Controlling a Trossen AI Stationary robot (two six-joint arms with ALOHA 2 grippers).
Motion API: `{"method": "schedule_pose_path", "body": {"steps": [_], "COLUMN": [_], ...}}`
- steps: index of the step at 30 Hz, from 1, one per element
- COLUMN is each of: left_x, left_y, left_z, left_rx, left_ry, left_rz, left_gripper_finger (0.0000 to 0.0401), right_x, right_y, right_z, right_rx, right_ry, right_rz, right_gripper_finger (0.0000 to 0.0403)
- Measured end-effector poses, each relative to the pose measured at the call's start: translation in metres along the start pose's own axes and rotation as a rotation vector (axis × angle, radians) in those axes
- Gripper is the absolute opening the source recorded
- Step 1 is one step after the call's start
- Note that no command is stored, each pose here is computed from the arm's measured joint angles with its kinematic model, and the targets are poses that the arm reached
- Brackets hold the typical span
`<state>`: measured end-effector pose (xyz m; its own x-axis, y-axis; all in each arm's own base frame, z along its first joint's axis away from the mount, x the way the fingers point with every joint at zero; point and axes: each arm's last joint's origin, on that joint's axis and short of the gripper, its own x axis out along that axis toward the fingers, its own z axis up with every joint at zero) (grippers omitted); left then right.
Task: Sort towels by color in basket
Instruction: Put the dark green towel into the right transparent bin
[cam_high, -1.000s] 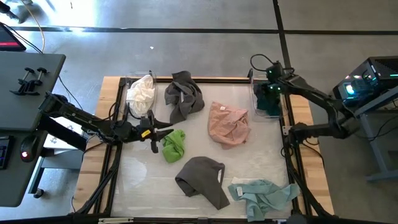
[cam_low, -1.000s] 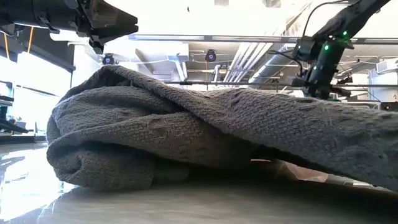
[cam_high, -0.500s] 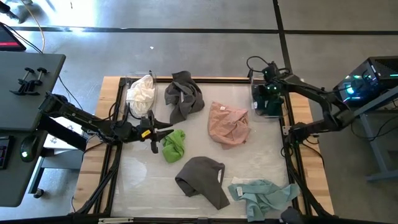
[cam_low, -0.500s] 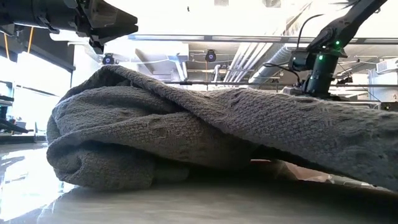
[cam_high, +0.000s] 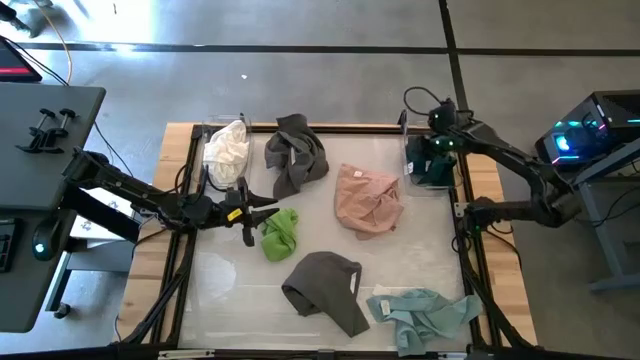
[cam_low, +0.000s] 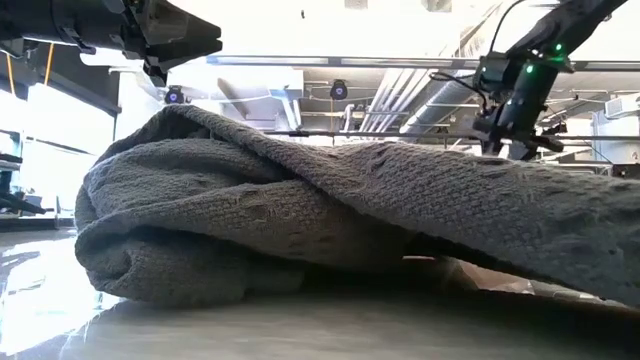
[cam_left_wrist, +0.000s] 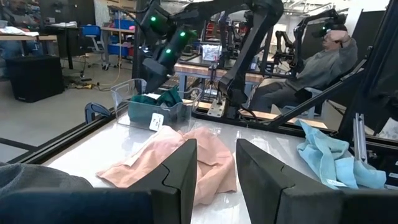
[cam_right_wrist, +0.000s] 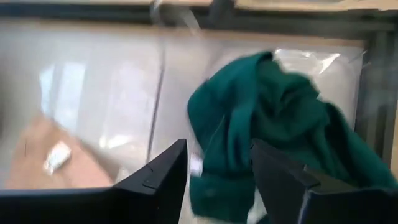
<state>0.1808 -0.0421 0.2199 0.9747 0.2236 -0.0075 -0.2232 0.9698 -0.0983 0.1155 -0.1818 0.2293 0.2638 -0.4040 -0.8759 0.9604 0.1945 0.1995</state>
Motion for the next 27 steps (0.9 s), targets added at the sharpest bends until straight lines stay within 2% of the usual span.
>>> {"method": "schedule_pose_path", "body": {"steps": [6,13,24,27], "left_x": [0.000,0.000,0.000,0.000], "left_y": [0.000,0.000,0.000,0.000], "left_z": [0.000,0.000,-0.001,-0.001], "left_rx": [-0.002,-0.001,0.005,0.005], "left_ry": [-0.002,-0.003,0.008,0.008], "left_rz": [0.000,0.006,0.011,0.011], "left_gripper_finger": [0.0101,0.0101,0.0101,0.0101], "right_x": [-0.014,-0.013,0.021,0.029], "right_y": [0.006,0.011,0.023,0.025], "right_z": [-0.022,-0.042,-0.048,-0.047], "right_rx": [-0.130,-0.154,-0.199,-0.235], "right_ry": [0.022,0.138,0.305,0.331], "right_rz": [-0.199,-0.350,-0.392,-0.375], "right_gripper_finger": [0.0142,0.0121,0.0099,0.0096]}}
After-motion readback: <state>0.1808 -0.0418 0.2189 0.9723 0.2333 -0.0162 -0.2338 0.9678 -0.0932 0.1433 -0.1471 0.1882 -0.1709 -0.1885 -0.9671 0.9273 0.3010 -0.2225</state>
